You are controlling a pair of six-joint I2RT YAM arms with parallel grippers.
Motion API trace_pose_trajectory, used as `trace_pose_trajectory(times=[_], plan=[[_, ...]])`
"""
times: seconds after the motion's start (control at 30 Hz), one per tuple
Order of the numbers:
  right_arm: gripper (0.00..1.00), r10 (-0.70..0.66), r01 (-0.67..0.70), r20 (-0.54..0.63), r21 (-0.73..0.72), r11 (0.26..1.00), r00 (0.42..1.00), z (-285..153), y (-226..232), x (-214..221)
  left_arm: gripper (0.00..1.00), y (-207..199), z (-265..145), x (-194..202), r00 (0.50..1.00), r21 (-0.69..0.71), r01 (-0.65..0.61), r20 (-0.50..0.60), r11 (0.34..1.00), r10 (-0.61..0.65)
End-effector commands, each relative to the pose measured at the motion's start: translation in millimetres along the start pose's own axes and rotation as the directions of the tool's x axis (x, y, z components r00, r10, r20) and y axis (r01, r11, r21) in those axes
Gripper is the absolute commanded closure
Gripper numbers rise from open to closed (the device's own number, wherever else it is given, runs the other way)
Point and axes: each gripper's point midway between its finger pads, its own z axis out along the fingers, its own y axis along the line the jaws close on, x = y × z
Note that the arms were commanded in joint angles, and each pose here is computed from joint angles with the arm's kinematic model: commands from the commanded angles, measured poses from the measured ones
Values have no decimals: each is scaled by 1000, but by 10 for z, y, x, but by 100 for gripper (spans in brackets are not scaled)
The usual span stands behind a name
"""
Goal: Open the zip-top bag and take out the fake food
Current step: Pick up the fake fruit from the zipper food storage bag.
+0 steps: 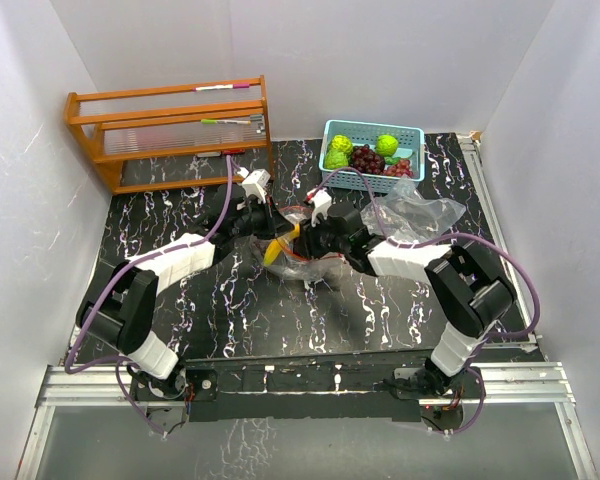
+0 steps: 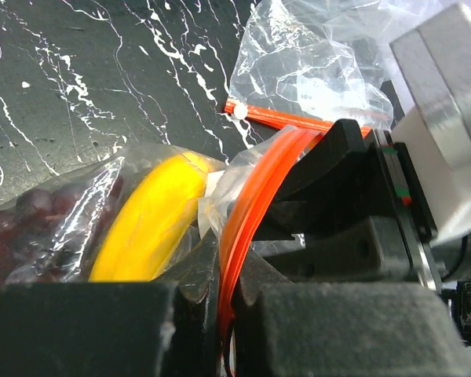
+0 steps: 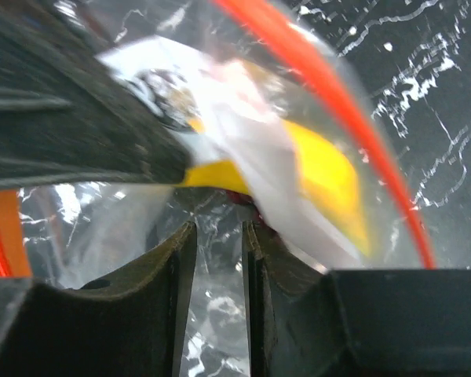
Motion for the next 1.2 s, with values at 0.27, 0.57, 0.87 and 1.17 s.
trace_pose_trajectory(times=[0.27, 0.57, 0.87, 1.17], plan=[[34, -199, 199, -35, 338, 920, 979, 349, -528, -1, 100, -150, -30, -140, 999, 45, -20, 30, 999, 19], [42, -184, 237, -165, 408, 882, 969, 431, -780, 395, 100, -132, -15, -131, 999, 39, -20, 27, 999, 19], [93, -187, 201, -74, 382, 902, 980, 286, -592, -11, 100, -110, -2, -115, 1000, 35, -17, 23, 999, 16], [93, -206, 154, 178, 270, 951, 962, -209, -43, -1026, 100, -76, 28, -91, 1000, 26, -8, 18, 1000, 7]])
